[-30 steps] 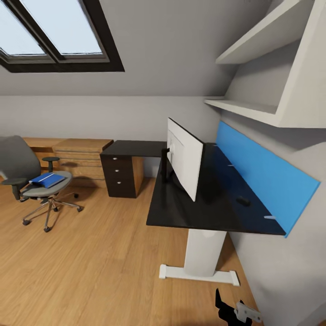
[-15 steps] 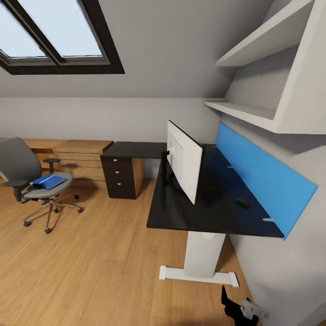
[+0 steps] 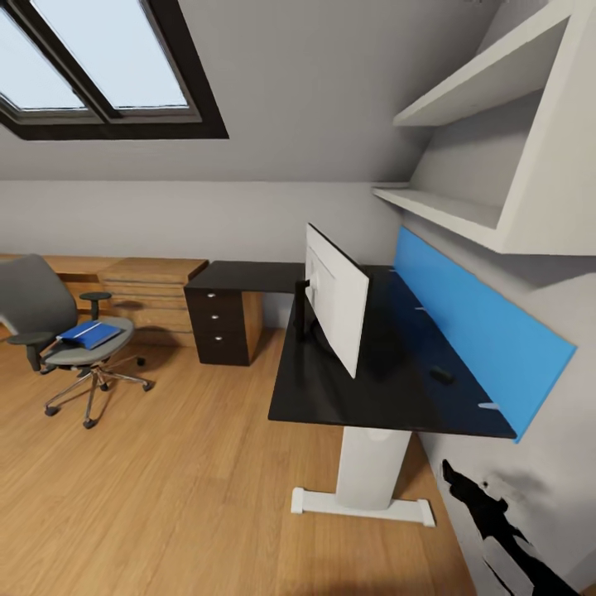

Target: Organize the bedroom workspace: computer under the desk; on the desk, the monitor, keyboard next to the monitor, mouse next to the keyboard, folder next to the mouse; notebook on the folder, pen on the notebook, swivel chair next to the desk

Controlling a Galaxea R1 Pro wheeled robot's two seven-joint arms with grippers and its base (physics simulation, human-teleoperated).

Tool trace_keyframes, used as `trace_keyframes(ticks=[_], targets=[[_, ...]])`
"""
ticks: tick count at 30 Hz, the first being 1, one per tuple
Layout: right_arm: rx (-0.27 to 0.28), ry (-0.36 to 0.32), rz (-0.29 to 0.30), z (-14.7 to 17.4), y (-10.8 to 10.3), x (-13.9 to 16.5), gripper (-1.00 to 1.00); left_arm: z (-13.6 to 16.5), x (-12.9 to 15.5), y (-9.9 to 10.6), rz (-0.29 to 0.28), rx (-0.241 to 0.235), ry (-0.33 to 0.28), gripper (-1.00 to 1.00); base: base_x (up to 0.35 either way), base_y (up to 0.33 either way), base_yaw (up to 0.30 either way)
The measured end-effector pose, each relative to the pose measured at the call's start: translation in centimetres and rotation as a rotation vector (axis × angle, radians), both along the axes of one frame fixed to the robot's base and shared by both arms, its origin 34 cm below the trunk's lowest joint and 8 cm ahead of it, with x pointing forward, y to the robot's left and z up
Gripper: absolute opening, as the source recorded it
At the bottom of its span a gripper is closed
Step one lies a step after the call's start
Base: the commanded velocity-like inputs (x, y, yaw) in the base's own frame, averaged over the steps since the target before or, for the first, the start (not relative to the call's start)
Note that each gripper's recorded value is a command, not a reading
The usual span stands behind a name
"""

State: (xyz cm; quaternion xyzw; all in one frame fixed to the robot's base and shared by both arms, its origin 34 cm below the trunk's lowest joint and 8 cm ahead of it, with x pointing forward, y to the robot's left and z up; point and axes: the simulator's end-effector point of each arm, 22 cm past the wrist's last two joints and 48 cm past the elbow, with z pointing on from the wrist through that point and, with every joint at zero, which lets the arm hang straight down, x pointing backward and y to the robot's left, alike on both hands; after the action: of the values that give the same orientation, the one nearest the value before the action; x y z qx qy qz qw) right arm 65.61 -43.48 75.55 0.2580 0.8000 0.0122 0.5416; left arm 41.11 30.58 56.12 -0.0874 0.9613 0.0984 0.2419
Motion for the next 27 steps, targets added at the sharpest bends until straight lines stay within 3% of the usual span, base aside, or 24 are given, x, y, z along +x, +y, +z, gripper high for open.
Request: trace_keyframes(ticks=[4, 6, 8, 10, 14, 19, 27], targets=[[-0.043, 0.000, -0.110, 5.5, -1.7, 2.6, 1.00, 0.6, 0.0, 0.0, 0.000, 0.001, -0.005, 1.00, 0.000, 0.000, 0.000], [-0.073, 0.004, -0.134, 7.5, -1.8, 3.2, 1.00, 1.0, 0.2, 0.1, 0.001, 0.002, -0.013, 1.00, 0.000, 0.000, 0.000], [-0.140, 0.026, -0.146, 9.5, -1.9, 3.5, 1.00, 1.5, 0.5, 0.1, 0.002, 0.005, -0.034, 1.00, 0.000, 0.000, 0.000], [-0.211, 0.036, -0.138, 11.1, -1.9, 3.8, 1.00, 2.0, 0.9, 0.2, 0.001, 0.008, -0.058, 1.00, 0.000, 0.000, 0.000], [-0.286, 0.029, -0.110, 12.4, -1.2, 4.3, 1.00, 2.3, 1.4, 0.1, 0.000, 0.010, -0.085, 1.00, 0.000, 0.000, 0.000], [-0.332, -0.034, -0.044, 13.5, 1.7, 5.4, 1.00, 2.6, 1.9, 0.1, -0.002, 0.013, -0.112, 1.00, 0.000, 0.000, 0.000], [-0.360, -0.068, -0.031, 14.3, 2.3, 5.6, 1.00, 2.7, 1.9, 0.2, 0.000, 0.015, -0.117, 1.00, 0.177, -0.102, 0.000]])
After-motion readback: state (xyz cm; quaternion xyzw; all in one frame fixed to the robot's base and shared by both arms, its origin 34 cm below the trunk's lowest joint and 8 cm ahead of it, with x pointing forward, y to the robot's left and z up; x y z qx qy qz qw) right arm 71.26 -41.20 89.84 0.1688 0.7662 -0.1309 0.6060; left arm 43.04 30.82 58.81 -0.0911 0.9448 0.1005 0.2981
